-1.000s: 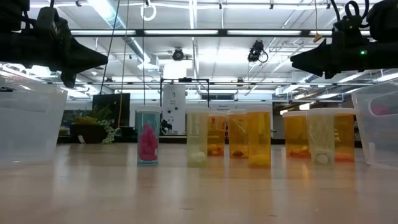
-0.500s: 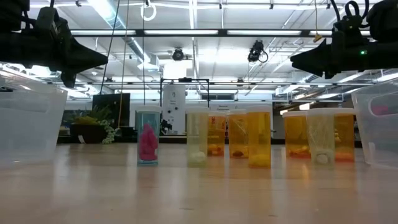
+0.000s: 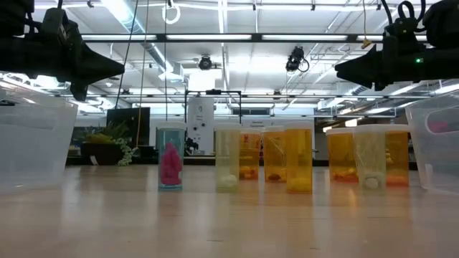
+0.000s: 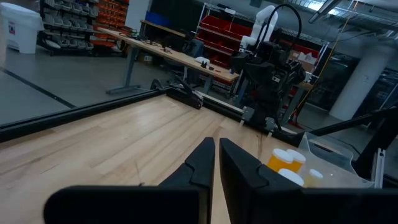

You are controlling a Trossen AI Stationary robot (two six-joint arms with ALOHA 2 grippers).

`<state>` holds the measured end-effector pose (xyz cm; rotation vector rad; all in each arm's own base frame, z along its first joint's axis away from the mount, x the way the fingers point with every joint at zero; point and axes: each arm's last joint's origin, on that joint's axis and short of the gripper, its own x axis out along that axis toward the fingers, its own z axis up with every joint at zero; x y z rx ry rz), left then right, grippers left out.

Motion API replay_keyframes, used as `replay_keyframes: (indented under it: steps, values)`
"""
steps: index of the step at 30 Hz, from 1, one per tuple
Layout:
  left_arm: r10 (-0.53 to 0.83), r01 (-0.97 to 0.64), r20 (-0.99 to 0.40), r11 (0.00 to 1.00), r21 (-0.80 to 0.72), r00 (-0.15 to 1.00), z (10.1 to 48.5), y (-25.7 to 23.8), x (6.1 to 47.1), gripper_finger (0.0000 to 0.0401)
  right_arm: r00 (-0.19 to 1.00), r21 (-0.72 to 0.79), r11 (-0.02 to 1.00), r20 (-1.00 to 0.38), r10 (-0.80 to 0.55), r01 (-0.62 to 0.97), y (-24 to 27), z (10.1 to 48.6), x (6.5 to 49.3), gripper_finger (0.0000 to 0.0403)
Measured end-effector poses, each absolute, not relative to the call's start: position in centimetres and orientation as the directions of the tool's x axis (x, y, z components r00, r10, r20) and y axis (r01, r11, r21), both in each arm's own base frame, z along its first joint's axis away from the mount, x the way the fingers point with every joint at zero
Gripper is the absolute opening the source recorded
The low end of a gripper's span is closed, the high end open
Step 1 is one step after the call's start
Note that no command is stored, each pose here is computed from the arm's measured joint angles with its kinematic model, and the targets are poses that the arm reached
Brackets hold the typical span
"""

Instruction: Pick and place medicine bottles into bin by pill shape (circle, oval)

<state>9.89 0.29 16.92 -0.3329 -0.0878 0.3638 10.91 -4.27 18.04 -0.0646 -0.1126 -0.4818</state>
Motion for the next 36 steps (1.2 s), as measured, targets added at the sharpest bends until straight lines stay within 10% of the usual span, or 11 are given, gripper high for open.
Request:
replay_keyframes:
  steps: [36]
  values:
    - [0.361,-0.296,0.076,0.853,-0.431,0.93,17.45,0.29,9.86,0.003,0.88,-0.035,0.884,0.123,-0.459,0.466,-4.28,18.04,10.91,0.0239]
